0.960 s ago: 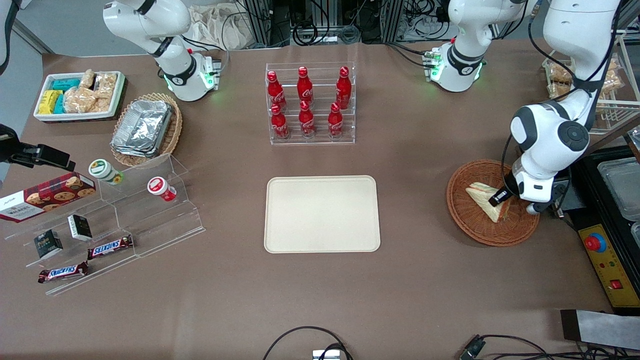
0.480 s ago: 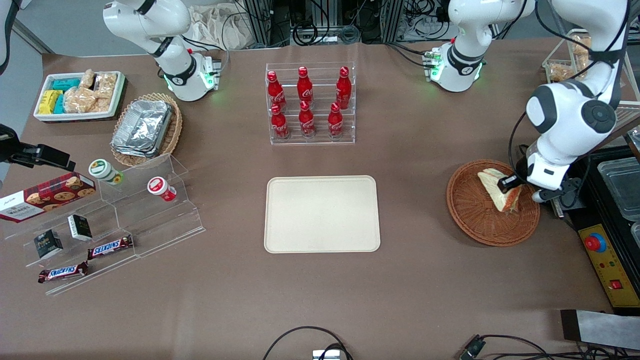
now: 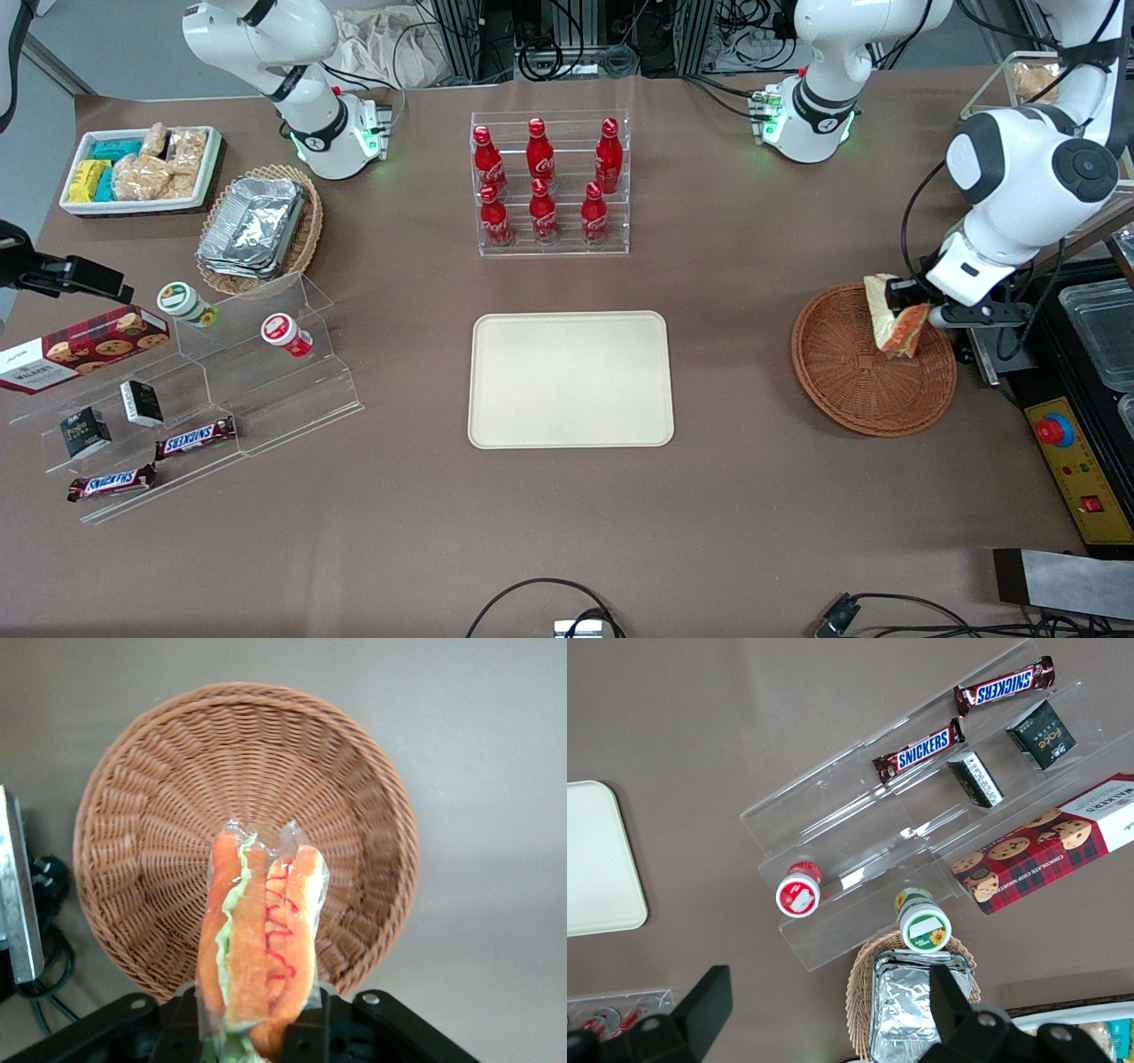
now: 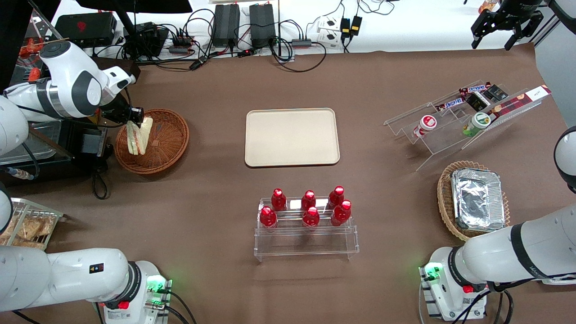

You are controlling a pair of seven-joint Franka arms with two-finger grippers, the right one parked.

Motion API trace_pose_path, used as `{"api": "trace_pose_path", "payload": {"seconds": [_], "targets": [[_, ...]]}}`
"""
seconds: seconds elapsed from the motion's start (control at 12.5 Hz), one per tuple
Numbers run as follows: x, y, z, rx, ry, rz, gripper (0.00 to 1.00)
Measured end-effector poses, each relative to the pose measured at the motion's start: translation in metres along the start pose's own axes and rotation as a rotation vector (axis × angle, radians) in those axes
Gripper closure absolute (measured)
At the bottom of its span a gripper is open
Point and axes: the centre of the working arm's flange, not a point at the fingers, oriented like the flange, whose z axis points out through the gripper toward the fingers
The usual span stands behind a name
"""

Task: Place sandwich from basket to tray
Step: 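Carry the held sandwich over the cream tray with the left gripper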

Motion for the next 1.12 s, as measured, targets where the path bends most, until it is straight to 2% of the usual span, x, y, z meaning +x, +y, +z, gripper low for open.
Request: {"api": "trace_pose_path", "payload": {"seconds": [0.32,0.72,1.12], "targets": [[0.0,0.074,-0.001,0.009,-0.002,0.153,0.77],[-0.002,0.177,-0.014,0.008,0.032,0.102,0.77],[0.013,0.255,-0.026,-0.033,0.019,0.013,0.77]]}}
